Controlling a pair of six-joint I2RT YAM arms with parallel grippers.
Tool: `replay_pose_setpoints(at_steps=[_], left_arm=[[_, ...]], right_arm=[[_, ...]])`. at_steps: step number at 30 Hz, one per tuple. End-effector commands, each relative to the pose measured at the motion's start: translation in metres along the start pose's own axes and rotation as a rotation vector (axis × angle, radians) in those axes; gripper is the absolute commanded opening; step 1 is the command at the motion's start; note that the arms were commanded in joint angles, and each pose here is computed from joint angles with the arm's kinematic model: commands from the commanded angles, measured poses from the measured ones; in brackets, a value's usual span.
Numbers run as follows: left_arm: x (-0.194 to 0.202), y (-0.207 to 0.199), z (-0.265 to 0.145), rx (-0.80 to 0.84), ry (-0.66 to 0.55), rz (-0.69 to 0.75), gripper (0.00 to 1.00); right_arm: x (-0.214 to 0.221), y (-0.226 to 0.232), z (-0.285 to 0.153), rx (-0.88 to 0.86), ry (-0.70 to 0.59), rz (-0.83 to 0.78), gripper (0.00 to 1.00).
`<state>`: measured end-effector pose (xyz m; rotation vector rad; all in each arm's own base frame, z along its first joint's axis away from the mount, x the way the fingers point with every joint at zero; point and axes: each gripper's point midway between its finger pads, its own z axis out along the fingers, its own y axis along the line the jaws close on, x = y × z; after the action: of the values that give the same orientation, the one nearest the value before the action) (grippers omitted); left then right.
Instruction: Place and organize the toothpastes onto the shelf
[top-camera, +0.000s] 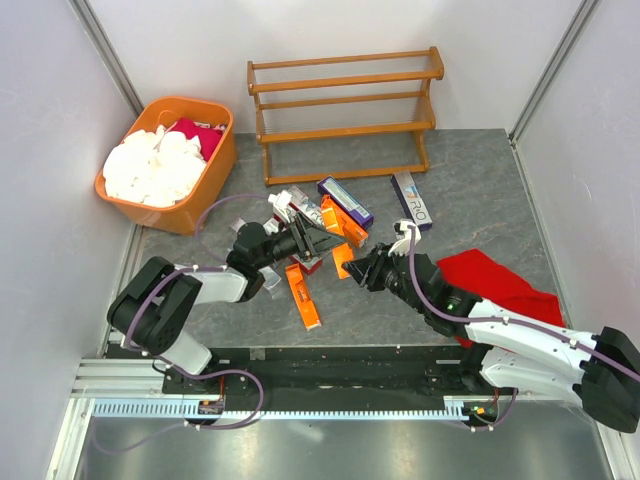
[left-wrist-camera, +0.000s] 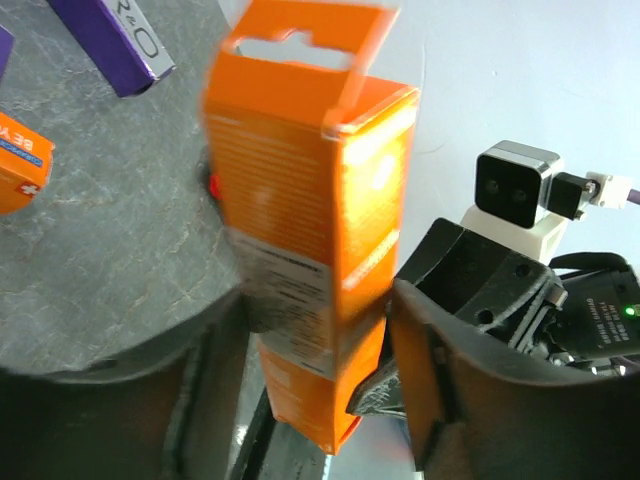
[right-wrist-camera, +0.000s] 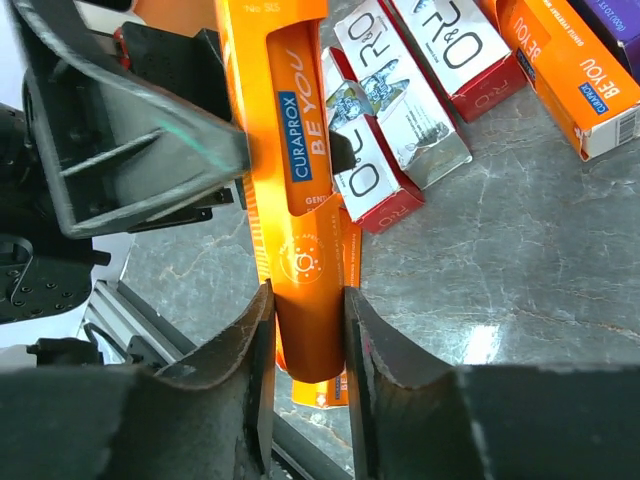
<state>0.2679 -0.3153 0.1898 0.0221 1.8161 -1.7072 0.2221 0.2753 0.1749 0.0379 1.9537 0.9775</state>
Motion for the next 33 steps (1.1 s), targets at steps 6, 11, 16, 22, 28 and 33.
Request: replay_pose_setpoints(at_steps=[6,11,16,22,28,33], left_arm=[[-0.021,-0.020,-0.011,0.030,-0.042,0.089,1.00],[-0.039,0.009,-0.031,-0.172,-0.059,0.152,1.00],[-0.069,0.048,-0.081,-0.662,-0.085,0.321,1.00],[-0.120,0.040,-0.153,-1.019,-0.277,0.505,1.00],[-0.123,0.027,-0.164,-1.004,-0.328,0.515,1.00],[-0.120,0.028,-0.160,-0.991,-0.303,0.512,1.00]], right_arm=[[-0.018,0.009,-0.005,-0.023,-0.068,0.008,0.28],[-0.028,0.011,0.000,-0.001,-0.086,-0.023,0.29],[-0.034,0.023,0.016,-0.013,-0.065,-0.067,0.29],[-0.042,0.040,0.046,-0.067,-0.040,-0.068,0.29],[-0.068,0.048,0.089,-0.127,-0.039,-0.038,0.29],[-0.107,0.056,0.135,-0.164,-0.064,-0.039,0.29]])
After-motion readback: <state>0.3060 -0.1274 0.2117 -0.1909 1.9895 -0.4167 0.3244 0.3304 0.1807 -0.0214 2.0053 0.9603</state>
